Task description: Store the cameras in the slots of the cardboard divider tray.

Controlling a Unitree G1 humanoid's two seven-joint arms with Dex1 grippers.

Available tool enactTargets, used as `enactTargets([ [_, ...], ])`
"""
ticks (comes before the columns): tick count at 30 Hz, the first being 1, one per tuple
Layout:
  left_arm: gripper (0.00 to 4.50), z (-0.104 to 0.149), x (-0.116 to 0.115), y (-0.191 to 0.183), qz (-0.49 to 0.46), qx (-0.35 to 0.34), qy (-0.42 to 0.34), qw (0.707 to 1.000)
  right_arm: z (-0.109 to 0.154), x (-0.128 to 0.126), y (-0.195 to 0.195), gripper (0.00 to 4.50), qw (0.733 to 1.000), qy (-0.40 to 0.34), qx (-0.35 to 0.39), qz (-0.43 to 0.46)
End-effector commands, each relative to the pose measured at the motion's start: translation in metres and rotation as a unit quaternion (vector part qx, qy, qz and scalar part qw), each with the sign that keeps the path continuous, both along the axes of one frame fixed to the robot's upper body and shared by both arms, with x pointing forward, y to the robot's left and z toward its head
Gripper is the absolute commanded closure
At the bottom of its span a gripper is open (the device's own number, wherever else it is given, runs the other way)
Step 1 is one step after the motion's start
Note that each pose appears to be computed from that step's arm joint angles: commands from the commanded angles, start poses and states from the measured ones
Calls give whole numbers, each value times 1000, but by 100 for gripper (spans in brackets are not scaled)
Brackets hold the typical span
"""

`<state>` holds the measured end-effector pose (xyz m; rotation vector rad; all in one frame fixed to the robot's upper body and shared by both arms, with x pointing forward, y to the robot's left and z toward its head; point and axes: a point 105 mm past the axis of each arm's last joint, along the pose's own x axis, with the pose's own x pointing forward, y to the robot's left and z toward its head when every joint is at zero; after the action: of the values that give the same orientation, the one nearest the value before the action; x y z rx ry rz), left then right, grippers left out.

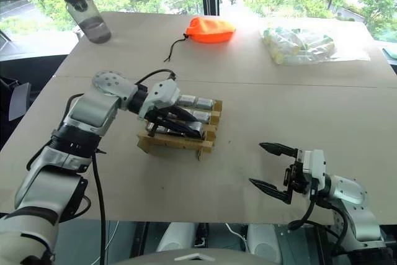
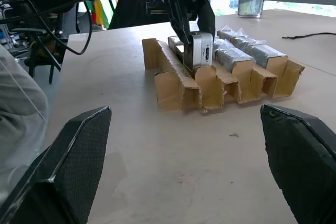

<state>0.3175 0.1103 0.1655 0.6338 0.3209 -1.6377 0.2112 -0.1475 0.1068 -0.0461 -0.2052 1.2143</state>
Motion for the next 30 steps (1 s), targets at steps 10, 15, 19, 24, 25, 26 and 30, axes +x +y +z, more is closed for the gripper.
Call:
enactTargets([
  [10,187,5,5,-2,2,-4,-15,1000,4,2,-3,0,1000,-21,-2,-11],
  [15,2,7,14,0,23,-11,-38,999,5,4,-2,0,1000,-23,-3,-9],
  [19,2,15,14,2,29,-29,-48,998,5,5,-3,0,1000,-22,-6,-8],
  [24,2,35,-1,12,31,-108,-73,991,2,6,-6,0,1000,-14,-11,-15],
  [25,2,37,-3,14,37,-123,-83,988,1,6,-6,0,1000,-13,-12,-17],
  [26,2,37,-1,24,73,-146,-83,983,1,8,-8,0,1000,-12,-11,-22],
  [30,2,22,-8,70,178,-189,-61,964,1,13,-17,0,999,-9,-9,-43],
])
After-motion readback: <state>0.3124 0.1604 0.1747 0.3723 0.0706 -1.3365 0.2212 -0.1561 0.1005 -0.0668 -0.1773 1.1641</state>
